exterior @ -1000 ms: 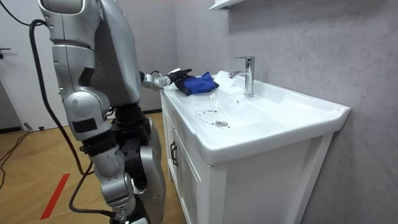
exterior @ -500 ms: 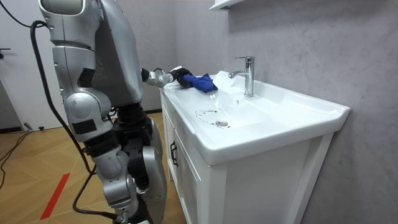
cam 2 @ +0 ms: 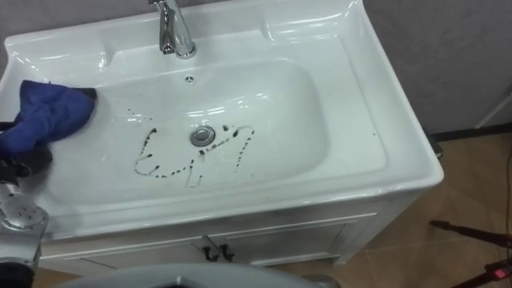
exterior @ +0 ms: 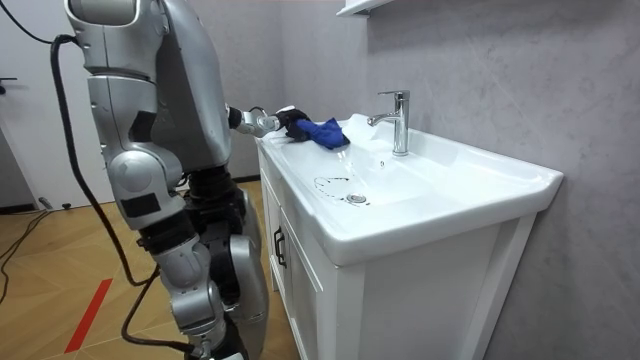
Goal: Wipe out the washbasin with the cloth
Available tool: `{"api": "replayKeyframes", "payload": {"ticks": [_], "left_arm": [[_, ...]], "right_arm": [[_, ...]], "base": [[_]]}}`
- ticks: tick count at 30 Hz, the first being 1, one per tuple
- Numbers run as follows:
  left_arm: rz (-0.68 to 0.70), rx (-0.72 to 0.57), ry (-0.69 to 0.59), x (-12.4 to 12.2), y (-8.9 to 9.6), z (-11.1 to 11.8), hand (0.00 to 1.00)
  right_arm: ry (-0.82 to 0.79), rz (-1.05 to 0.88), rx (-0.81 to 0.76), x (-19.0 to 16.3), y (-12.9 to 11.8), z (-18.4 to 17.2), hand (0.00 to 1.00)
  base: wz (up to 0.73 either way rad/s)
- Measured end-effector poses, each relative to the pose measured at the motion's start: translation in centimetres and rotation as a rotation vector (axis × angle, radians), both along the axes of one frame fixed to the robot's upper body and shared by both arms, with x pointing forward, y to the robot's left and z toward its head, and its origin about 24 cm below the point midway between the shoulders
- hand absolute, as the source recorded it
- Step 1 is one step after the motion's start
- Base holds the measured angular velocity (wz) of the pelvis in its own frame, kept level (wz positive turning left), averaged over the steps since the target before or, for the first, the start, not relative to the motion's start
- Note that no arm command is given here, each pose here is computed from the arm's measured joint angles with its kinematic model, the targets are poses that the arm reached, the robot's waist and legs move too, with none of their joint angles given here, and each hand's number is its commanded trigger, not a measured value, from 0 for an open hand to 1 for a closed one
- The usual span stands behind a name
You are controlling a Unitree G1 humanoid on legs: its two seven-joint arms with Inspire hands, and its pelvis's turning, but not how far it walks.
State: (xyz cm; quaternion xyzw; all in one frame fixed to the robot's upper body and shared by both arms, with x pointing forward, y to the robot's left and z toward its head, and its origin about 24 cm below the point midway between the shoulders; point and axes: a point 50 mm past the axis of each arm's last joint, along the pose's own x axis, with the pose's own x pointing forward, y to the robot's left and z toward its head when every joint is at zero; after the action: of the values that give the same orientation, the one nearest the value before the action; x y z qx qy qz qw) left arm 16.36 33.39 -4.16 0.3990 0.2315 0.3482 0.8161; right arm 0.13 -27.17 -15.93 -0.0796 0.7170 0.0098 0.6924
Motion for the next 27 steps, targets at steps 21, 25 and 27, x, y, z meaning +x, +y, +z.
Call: {"api": "replayKeyframes", "payload": {"ticks": [21,25,27], "left_arm": [[-0.178,0.090,-0.016,3.2,-2.2,3.0,1.00],[-0.235,0.117,-0.054,4.0,-3.2,3.9,1.00],[-0.281,0.157,-0.049,4.4,-3.9,4.2,1.00]], "right_arm": [[-0.096,-0.001,-0.052,1.5,-0.3,0.1,0.00],[-0.112,0.004,-0.061,1.8,-0.3,0.1,0.00],[-0.119,0.029,-0.062,2.1,-0.2,0.1,0.00]], "base": [[0.05],[0.00],[0.00]]}}
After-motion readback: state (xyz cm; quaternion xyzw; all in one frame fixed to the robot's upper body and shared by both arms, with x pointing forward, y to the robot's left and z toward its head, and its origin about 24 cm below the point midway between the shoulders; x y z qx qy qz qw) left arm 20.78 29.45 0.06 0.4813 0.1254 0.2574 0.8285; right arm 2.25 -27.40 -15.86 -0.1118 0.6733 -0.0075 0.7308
